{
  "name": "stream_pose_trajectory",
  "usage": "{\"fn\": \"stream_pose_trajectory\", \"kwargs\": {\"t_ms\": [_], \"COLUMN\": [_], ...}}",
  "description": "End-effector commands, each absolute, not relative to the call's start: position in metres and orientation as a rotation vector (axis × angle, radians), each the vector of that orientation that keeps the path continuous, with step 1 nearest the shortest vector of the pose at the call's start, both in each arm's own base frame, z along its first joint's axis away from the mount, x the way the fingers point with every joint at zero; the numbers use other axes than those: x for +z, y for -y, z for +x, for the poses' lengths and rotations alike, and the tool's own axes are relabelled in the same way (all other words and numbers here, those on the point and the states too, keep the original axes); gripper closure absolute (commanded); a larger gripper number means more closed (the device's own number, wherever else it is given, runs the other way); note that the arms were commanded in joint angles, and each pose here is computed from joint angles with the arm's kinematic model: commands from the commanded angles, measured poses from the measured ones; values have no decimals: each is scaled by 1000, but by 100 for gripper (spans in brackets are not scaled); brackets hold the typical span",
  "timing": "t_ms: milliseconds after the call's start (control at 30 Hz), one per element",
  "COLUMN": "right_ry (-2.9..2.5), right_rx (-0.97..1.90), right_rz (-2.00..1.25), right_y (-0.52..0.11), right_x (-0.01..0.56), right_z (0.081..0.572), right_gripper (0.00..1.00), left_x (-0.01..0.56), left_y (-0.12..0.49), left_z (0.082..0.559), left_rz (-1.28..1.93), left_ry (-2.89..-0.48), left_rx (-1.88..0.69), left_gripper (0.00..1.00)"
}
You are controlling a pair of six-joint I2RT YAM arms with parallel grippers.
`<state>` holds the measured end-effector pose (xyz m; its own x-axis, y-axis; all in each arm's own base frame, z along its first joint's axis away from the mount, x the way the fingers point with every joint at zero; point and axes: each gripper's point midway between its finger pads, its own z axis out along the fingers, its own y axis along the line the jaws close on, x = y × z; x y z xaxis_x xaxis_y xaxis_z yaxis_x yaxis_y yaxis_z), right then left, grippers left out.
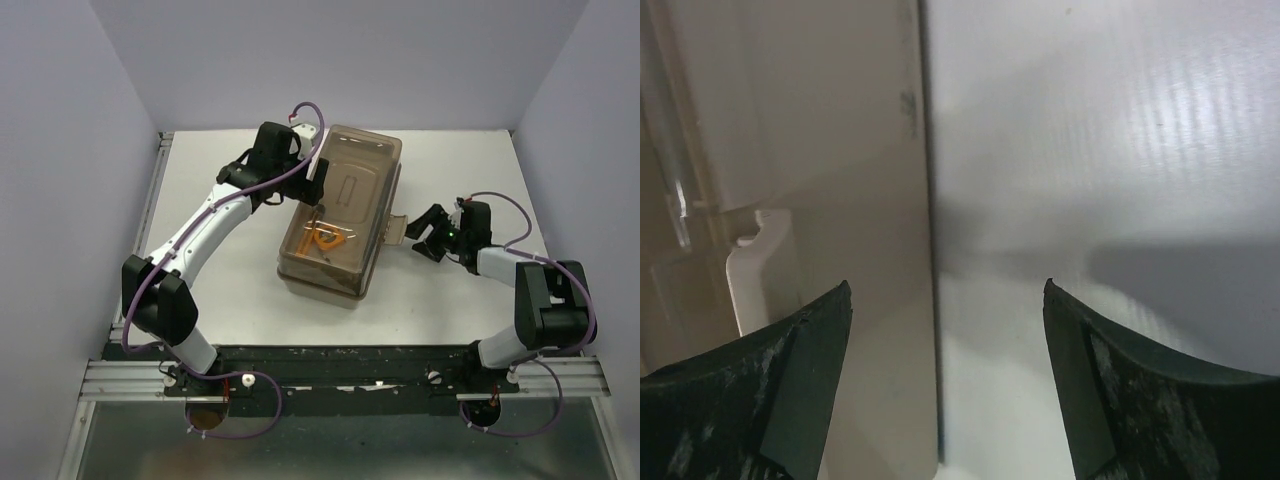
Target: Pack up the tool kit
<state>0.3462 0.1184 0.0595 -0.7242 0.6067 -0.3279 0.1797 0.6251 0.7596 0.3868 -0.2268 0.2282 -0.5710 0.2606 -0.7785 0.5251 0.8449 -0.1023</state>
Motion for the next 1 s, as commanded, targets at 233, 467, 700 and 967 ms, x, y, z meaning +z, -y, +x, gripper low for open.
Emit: {"fn": "stream_pose_trajectory", "kwargs": {"t_ms": [233,467,700,967], "right_ry": [-2179,-2131,-2070,-2018], "right_rx": [1175,1246,1293,1304], "right_rz": [572,566,561,544], "right_y": [-141,-150,-153,-153], "right_x": [93,104,120,132], "right_z": [336,333,332,333], "right_gripper": [16,17,17,17], "left_x": [193,190,191,190], "left_y": [216,217,214,213], "left_z": [382,381,383,382], "left_rz": [574,578,576,578], "left_ry": [-2284,-2293,-2289,-2289], "left_rx": [-416,-420,-401,-396], "left_gripper": [3,3,4,4]}}
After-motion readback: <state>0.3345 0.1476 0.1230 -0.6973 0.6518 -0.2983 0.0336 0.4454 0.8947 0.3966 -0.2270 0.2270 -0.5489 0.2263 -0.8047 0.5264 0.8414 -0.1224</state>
